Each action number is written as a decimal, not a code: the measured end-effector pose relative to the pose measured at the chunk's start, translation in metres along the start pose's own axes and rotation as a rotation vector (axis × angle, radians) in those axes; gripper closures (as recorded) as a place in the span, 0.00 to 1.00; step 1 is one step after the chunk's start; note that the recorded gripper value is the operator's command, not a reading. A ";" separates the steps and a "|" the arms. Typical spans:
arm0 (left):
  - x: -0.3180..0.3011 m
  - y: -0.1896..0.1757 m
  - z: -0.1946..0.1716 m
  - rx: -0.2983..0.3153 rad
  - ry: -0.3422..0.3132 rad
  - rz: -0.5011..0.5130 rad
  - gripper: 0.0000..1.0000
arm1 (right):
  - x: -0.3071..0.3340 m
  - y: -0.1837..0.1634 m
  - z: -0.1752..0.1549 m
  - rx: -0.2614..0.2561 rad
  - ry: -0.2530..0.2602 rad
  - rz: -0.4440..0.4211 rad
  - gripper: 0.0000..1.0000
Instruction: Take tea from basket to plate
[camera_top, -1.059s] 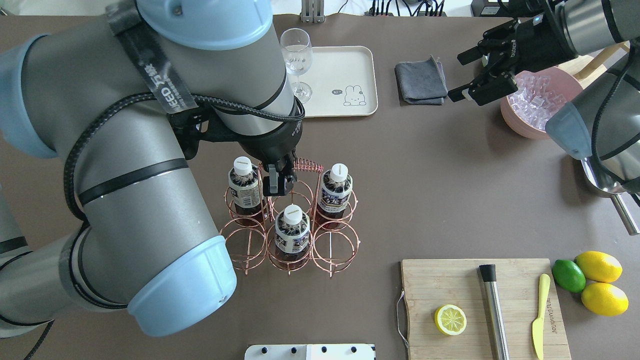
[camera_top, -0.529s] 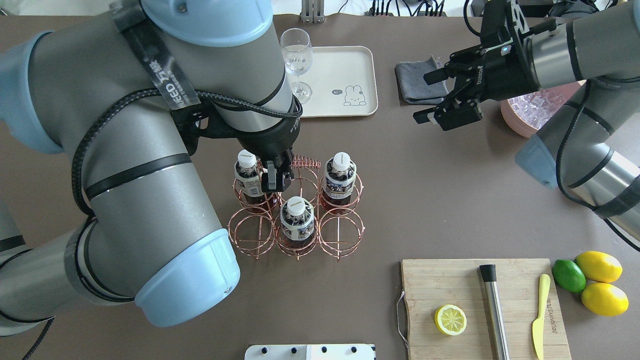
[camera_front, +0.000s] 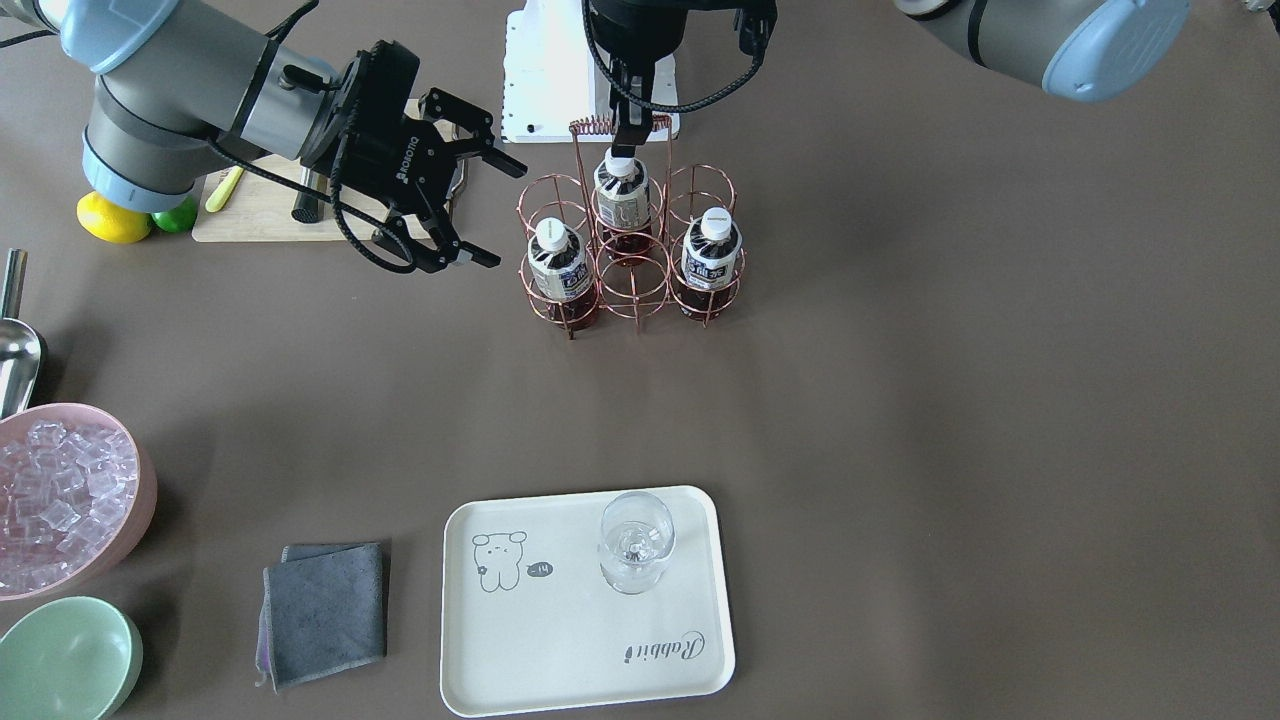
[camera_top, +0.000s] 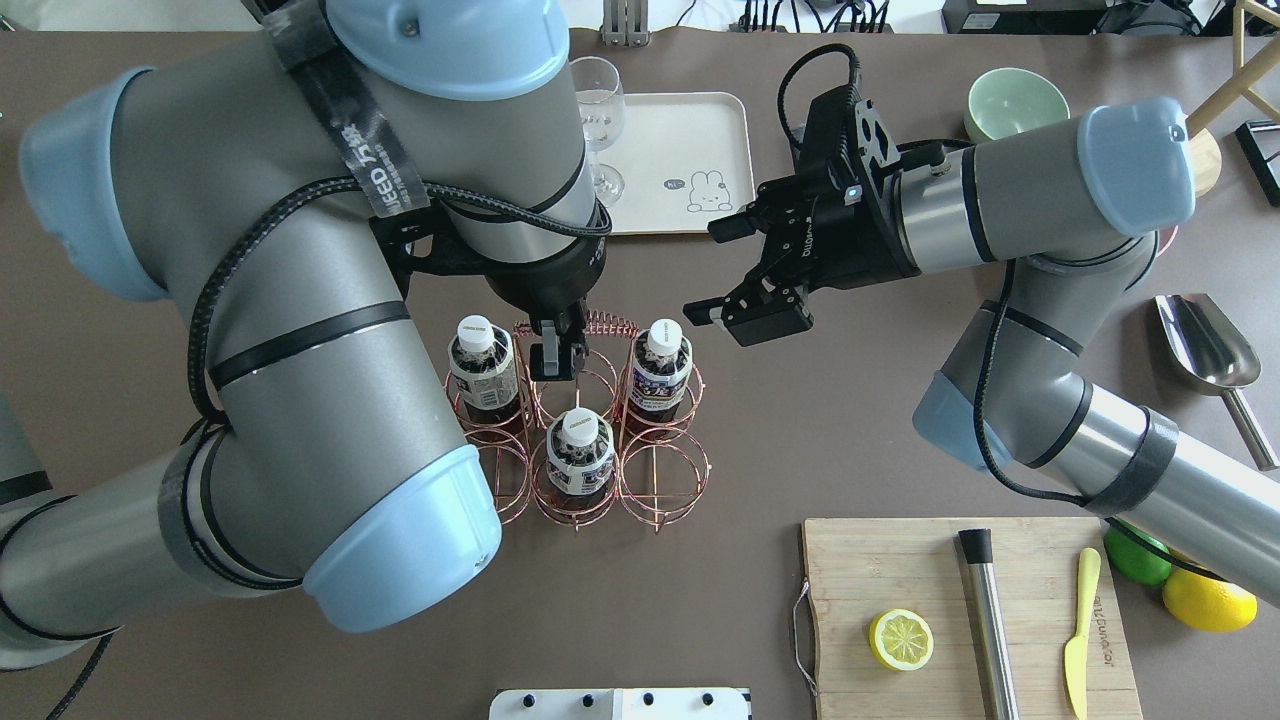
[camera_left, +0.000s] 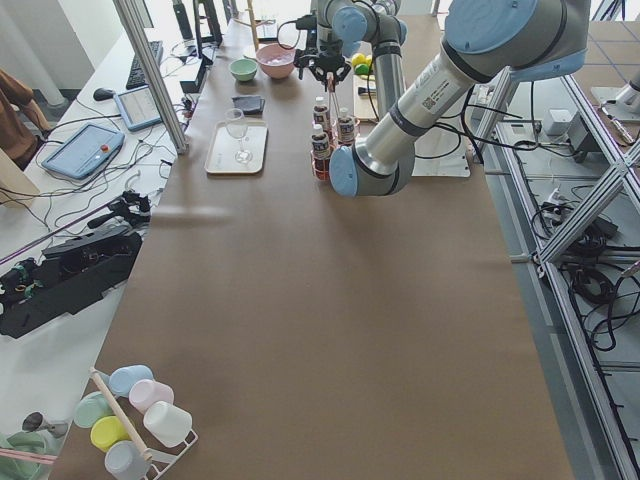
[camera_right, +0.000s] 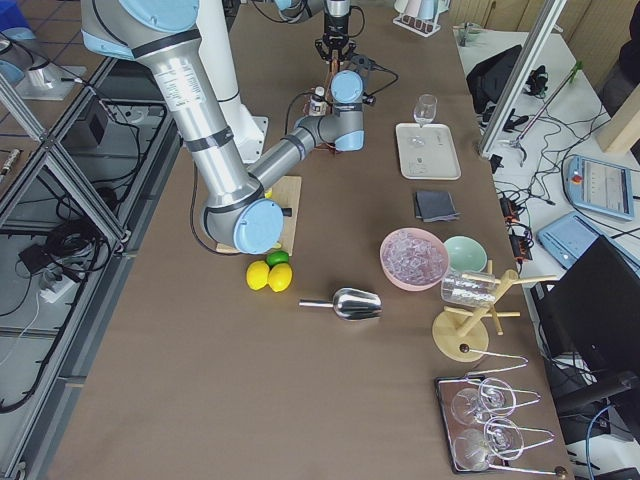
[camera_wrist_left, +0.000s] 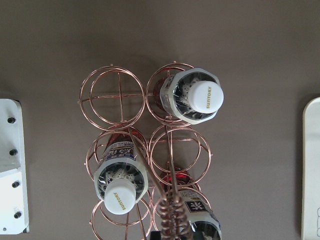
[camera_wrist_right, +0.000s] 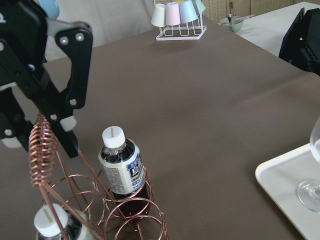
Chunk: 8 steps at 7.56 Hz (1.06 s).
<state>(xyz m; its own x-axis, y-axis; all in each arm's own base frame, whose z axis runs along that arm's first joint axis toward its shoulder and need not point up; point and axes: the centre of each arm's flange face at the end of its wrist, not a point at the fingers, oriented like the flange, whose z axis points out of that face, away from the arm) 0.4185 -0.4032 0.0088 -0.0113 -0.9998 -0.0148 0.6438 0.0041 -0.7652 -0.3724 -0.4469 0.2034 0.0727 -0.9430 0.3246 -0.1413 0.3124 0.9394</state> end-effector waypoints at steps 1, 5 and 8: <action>0.000 0.000 -0.002 -0.003 0.002 0.002 1.00 | -0.011 0.002 0.011 0.009 -0.007 -0.001 0.04; -0.003 -0.005 -0.005 -0.009 0.006 0.006 1.00 | -0.024 0.010 0.025 0.004 -0.023 0.001 0.07; -0.005 -0.010 -0.003 -0.007 0.005 0.006 1.00 | -0.019 0.021 0.033 -0.004 0.014 0.008 0.10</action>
<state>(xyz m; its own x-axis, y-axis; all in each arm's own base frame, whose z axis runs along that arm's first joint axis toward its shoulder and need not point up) 0.4098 -0.3985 0.0144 -0.0112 -0.9997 -0.0230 0.6384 0.0106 -0.7696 -0.4098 -0.4258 0.2135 0.0851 -0.9388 0.3337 -0.1378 0.3206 0.9371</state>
